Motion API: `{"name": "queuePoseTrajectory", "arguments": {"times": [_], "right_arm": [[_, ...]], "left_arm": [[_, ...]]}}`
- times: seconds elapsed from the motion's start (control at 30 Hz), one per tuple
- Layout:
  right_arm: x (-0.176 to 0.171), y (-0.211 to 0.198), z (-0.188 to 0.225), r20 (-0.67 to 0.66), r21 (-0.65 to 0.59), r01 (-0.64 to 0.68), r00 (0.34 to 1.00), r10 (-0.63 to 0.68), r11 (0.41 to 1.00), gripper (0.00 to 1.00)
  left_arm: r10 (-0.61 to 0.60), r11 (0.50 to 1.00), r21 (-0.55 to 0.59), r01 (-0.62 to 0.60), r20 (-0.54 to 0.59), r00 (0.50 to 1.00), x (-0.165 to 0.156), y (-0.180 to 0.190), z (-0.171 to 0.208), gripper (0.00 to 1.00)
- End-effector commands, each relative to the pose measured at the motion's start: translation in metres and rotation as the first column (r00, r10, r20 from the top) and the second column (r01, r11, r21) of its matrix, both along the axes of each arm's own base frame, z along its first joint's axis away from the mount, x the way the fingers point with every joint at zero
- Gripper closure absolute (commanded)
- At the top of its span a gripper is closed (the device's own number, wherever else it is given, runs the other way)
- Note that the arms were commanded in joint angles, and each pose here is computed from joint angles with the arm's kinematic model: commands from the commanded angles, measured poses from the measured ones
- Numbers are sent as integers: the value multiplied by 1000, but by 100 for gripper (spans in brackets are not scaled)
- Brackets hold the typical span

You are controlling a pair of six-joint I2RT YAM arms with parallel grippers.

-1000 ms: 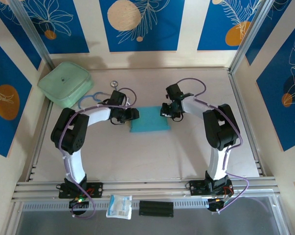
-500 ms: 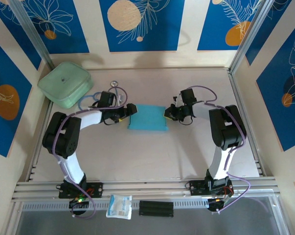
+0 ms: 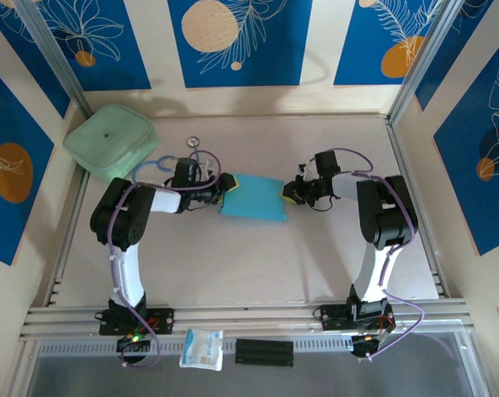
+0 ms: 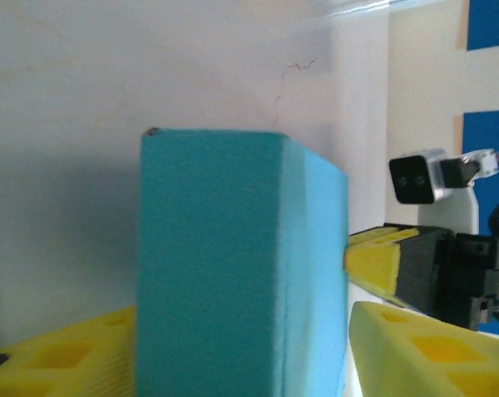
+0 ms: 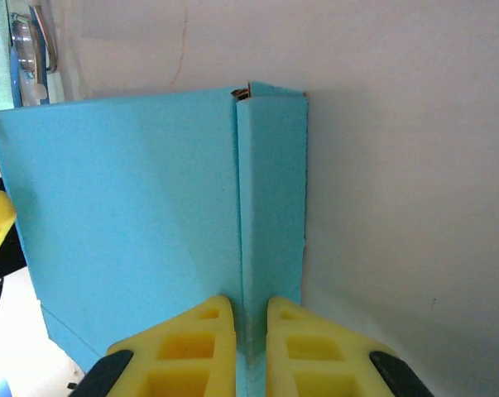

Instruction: Fold the paper box

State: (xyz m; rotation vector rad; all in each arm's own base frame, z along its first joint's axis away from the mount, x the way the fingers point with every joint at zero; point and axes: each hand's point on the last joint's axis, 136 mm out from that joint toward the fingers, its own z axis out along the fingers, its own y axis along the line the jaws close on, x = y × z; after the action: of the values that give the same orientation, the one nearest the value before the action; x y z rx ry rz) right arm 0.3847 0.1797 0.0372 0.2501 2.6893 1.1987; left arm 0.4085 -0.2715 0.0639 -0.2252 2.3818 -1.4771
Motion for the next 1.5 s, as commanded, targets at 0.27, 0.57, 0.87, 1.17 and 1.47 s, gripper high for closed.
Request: {"name": "queuePoseTrajectory", "arguments": {"times": [0.27, 0.57, 0.87, 1.17, 1.47], "right_arm": [[-18, -3, 27, -18, -81, 9, 1000, -10, 997, 64], [-32, 0, 147, 503, -414, 79, 850, 155, 907, 22], [-101, 128, 161, 568, -821, -18, -130, 813, 571, 12], [-20, 133, 142, 461, -827, 294, -134, 877, 480, 6], [4, 137, 145, 420, -798, 411, -144, 896, 441, 45]], "left_arm": [[27, 998, -52, -24, 49, 998, -8, -17, 47, 66], [148, 986, 82, -143, -55, 987, -20, 9, 62, 68], [177, 980, 110, -168, -77, 981, -22, 15, 105, 69], [212, 976, 79, -204, -112, 971, -28, 18, 122, 70], [230, 973, 40, -226, -158, 960, -34, 18, 133, 67]]}}
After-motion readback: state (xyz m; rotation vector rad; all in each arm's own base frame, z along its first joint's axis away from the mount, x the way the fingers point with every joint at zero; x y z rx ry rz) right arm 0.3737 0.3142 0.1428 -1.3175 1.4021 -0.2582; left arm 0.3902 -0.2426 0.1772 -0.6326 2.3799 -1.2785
